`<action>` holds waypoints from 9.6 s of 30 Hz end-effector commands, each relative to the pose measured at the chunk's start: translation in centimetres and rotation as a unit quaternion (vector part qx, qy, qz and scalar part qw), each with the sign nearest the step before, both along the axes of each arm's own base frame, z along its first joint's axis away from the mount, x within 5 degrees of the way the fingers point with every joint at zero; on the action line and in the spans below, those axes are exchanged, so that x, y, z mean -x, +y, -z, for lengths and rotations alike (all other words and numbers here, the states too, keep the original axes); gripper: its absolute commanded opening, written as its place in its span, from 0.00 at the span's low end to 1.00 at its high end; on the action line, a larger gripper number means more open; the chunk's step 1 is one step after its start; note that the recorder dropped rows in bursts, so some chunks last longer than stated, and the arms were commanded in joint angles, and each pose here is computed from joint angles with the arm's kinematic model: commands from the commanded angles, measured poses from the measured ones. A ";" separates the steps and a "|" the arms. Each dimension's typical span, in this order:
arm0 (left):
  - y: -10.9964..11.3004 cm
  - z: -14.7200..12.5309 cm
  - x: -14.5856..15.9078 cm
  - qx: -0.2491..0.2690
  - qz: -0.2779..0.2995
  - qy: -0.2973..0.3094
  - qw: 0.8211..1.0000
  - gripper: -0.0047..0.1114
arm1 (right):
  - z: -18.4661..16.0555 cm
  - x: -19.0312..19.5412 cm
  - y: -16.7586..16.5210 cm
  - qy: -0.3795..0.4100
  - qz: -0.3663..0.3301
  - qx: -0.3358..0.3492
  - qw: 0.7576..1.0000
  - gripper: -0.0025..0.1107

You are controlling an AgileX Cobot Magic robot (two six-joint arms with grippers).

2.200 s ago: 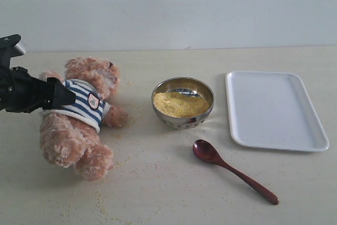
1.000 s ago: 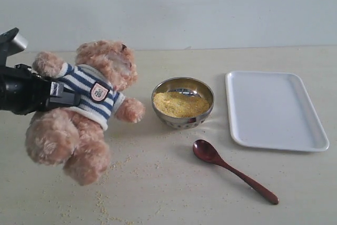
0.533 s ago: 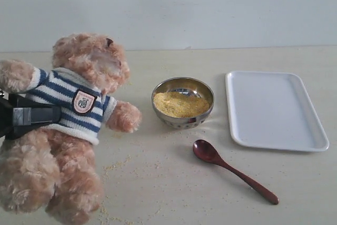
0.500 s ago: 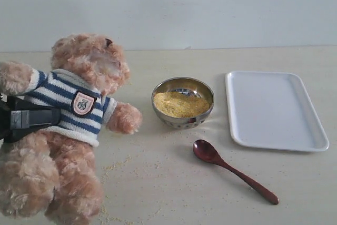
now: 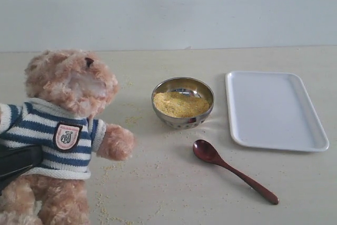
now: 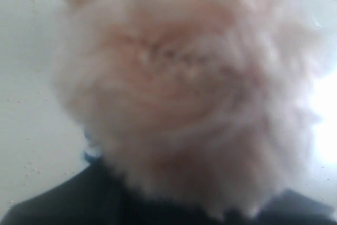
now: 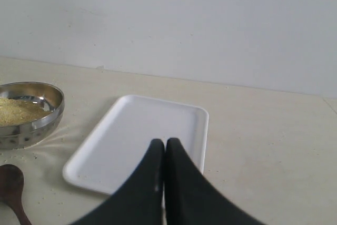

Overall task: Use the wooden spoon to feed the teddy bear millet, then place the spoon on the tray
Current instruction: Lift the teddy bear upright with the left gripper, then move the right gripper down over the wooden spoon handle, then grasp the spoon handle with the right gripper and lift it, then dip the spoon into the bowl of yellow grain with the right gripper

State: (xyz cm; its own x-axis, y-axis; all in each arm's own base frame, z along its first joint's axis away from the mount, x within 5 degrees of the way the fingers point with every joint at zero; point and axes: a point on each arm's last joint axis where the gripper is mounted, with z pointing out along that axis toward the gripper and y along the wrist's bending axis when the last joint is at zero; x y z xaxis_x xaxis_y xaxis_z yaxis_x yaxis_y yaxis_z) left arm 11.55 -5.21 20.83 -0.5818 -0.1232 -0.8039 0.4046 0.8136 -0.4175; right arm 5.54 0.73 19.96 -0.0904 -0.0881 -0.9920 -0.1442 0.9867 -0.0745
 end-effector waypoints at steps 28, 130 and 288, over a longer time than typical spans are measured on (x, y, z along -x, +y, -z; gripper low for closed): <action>0.1 -0.6 0.4 0.016 -0.014 -0.026 0.999 0.08 | -2.8 0.2 -0.1 -0.143 -0.003 -0.146 0.979 0.02; 0.6 -0.4 0.2 -0.043 -0.018 -0.054 0.997 0.08 | 9.4 -14.3 10.6 0.379 -0.192 0.172 0.889 0.50; 0.5 -0.6 0.1 -0.035 -0.019 -0.061 0.997 0.08 | -1.4 -22.2 22.2 0.343 -0.160 0.488 0.787 0.02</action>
State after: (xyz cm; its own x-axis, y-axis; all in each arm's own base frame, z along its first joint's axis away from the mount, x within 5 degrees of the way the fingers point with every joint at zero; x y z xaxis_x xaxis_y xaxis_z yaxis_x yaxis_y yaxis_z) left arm 11.48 -4.71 21.52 -0.4761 -0.0792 -0.8758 0.4197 0.8547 -0.3055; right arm 27.79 23.11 20.02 -0.3767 -0.9200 -0.1082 -0.7365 0.3683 -0.5674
